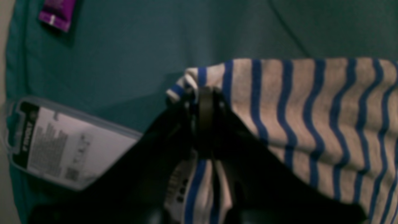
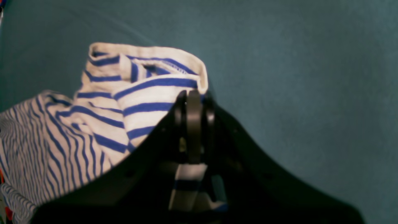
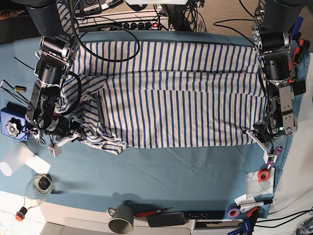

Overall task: Fold the T-shirt properly
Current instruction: 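Grip both side edges of the striped shirt and lift them slightly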

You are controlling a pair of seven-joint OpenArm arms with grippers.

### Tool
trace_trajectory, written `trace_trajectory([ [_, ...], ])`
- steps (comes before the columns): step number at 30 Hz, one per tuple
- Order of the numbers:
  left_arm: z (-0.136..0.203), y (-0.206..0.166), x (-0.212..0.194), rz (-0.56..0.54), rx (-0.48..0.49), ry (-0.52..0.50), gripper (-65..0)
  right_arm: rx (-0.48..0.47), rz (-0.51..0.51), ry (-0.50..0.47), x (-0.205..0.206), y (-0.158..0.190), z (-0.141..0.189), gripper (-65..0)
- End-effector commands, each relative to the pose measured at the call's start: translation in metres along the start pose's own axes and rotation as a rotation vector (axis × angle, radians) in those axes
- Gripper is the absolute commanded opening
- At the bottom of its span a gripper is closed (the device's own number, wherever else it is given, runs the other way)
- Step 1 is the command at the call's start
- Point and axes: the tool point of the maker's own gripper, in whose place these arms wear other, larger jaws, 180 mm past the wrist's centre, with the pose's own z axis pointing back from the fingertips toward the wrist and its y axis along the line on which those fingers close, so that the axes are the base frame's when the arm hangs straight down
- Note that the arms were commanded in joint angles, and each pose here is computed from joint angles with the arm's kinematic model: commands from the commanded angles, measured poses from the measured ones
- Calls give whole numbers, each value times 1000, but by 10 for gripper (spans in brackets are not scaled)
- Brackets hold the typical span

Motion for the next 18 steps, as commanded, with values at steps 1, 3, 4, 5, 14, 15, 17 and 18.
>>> trace_trajectory([
  [1, 6, 4, 14, 0, 6, -12, -650, 13, 31, -90, 38, 8, 12, -650],
  [3, 8, 4, 20, 0, 4, -16, -650, 30, 78, -115, 47, 15, 17, -650],
  [4, 9, 3, 23, 4, -2, -17, -650, 40, 99, -129, 52, 20, 21, -650],
  [5, 10, 1, 27, 10, -12, -15, -650, 51, 108, -138, 55, 24, 24, -650],
  [14, 23, -15, 45, 49, -93, 35, -650, 90, 223, -191, 84, 58, 60, -650],
  [15, 25, -15, 46, 46, -96, 41, -650, 87, 232, -187, 84, 59, 62, -650],
  [17, 32, -16, 48, 39, -101, 48, -650, 85, 239, -174, 82, 60, 63, -650],
  [18, 36, -16, 50, 36, -106, 51, -650, 89, 238, -167, 81, 60, 63, -650],
])
